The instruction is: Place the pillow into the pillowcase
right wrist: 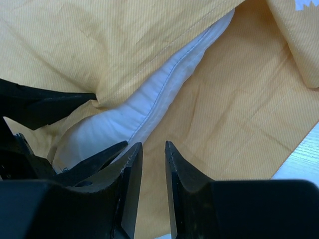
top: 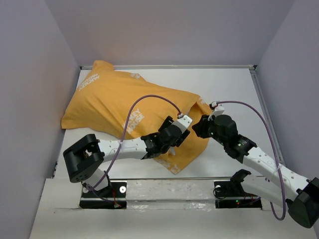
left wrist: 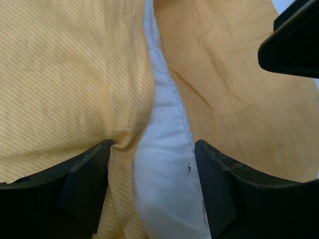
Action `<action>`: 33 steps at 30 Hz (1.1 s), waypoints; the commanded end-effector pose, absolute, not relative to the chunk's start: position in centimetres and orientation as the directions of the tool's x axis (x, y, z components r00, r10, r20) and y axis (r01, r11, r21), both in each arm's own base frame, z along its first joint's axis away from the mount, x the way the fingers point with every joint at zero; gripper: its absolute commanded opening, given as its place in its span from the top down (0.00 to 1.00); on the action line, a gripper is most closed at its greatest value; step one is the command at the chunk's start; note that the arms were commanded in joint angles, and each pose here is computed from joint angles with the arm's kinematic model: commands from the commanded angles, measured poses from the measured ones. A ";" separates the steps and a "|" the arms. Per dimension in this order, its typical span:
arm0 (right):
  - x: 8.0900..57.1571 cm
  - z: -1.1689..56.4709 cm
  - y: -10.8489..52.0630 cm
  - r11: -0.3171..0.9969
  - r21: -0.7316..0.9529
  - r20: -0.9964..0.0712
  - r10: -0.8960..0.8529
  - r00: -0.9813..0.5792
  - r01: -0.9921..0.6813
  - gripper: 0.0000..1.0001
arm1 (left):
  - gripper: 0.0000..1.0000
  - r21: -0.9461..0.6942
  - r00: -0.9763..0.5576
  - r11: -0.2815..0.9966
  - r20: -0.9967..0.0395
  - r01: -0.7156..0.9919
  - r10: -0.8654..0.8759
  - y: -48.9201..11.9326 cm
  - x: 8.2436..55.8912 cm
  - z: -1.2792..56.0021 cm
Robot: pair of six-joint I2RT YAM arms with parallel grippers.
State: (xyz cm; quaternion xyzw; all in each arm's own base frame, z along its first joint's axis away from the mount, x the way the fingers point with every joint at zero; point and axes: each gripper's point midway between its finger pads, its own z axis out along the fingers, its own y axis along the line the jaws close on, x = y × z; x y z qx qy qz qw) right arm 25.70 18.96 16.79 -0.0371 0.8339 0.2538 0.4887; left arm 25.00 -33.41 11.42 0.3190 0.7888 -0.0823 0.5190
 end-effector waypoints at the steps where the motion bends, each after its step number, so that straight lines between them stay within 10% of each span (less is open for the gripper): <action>1: 26.1 18.5 19.0 0.860 0.396 -0.850 0.210 -0.484 -0.322 0.69 | 0.30 0.283 -0.251 0.821 -0.858 0.496 0.448 -32.3 26.9 11.2; 3: 26.1 18.7 19.0 0.858 0.399 -0.851 0.214 -0.480 -0.324 0.69 | 0.40 0.303 -0.256 0.819 -0.847 0.488 0.466 -32.3 27.2 10.5; 5: 26.2 18.8 19.0 0.859 0.397 -0.853 0.216 -0.475 -0.322 0.69 | 0.87 0.318 -0.261 0.822 -0.840 0.472 0.475 -32.0 27.3 9.5; 7: 26.1 18.8 19.0 0.858 0.398 -0.853 0.217 -0.474 -0.324 0.70 | 0.97 0.316 -0.255 0.834 -0.850 0.451 0.460 -31.6 27.4 9.4; 20: 27.9 14.5 23.7 0.789 0.483 -0.793 0.209 -0.573 -0.380 0.68 | 0.98 -0.222 -0.136 0.791 -0.975 0.569 -0.176 -30.1 25.7 26.2; 33: 31.1 9.2 29.7 0.726 0.626 -0.729 0.414 -0.546 -0.286 0.52 | 0.99 -0.407 -0.226 0.683 -0.912 0.606 -0.343 -29.6 25.5 24.9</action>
